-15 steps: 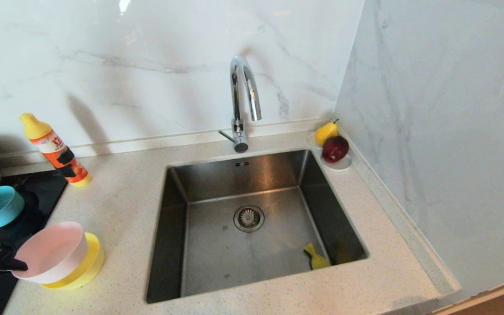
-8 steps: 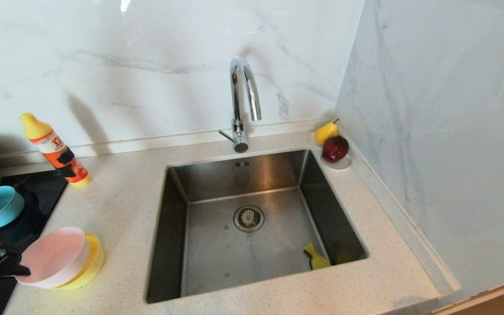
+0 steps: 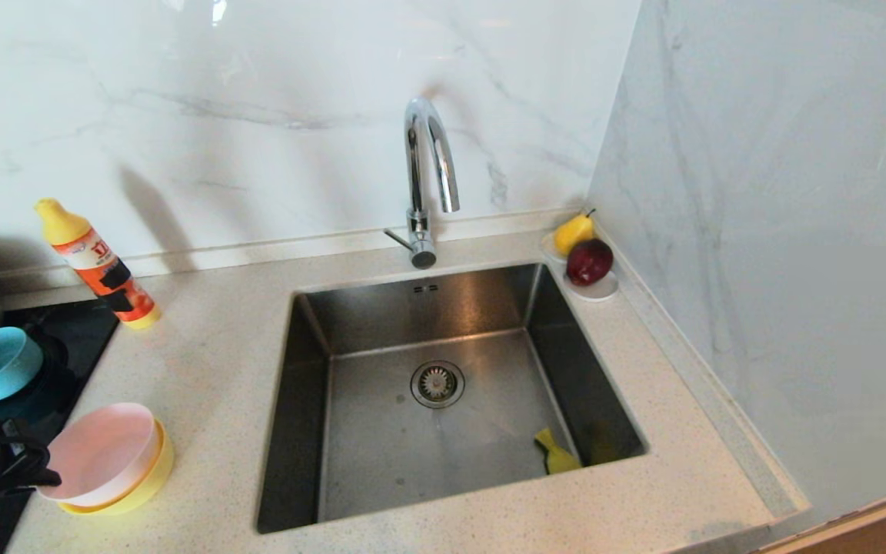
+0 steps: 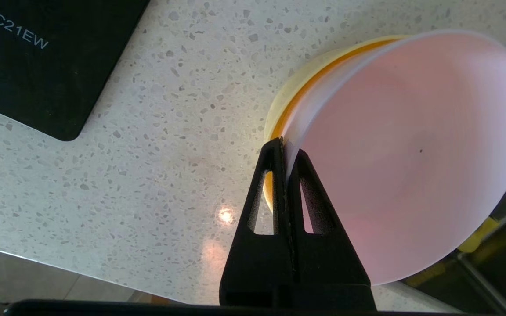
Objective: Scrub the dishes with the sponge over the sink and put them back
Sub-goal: Place the bowl on the bowl
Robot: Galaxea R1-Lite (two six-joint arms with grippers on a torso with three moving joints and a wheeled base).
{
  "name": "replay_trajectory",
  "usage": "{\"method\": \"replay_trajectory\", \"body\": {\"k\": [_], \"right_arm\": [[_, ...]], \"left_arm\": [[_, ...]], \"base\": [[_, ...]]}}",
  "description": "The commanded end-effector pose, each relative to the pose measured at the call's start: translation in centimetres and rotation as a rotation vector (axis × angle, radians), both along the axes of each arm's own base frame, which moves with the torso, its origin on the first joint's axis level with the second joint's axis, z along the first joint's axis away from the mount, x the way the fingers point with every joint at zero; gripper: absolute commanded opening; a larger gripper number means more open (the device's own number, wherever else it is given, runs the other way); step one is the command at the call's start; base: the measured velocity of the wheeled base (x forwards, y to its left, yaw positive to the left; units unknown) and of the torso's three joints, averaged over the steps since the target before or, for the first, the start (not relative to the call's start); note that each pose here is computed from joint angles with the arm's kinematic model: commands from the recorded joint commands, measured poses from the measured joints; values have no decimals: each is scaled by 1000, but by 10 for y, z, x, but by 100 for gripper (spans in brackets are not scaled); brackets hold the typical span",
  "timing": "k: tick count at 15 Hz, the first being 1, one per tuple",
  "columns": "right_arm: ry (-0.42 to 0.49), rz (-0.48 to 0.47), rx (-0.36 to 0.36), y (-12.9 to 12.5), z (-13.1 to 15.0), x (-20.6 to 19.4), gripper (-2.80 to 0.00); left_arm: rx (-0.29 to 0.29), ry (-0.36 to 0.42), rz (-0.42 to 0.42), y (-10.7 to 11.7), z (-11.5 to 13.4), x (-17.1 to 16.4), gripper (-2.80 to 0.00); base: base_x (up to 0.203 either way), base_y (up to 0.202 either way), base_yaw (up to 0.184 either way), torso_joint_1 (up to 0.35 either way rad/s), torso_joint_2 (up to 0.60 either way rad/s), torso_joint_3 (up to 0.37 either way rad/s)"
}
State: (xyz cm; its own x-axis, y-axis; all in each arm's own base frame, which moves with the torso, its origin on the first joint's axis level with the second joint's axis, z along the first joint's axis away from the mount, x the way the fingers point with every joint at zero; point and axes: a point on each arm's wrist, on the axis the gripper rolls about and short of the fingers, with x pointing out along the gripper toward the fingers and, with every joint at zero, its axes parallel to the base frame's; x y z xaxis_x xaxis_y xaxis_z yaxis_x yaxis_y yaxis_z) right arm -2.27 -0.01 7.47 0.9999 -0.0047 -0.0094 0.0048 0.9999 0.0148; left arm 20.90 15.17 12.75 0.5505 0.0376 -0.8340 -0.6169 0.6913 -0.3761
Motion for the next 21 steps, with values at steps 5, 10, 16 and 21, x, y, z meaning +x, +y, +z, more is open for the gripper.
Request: {"method": "replay_trajectory", "body": {"k": [5, 10, 16, 21], "right_arm": [[1, 0, 0, 0, 0, 0, -280], [1, 0, 0, 0, 0, 0, -280], [1, 0, 0, 0, 0, 0, -280], [1, 0, 0, 0, 0, 0, -280]], "left_arm": [[0, -18, 2, -1, 6, -1, 0], [57, -124, 29, -3, 46, -5, 0], [27, -162, 163, 13, 84, 6, -280], [1, -143, 327, 58, 75, 24, -280]], "base": [[0, 0, 0, 0, 0, 0], [0, 0, 0, 0, 0, 0], [0, 0, 0, 0, 0, 0], [0, 0, 0, 0, 0, 0]]}}
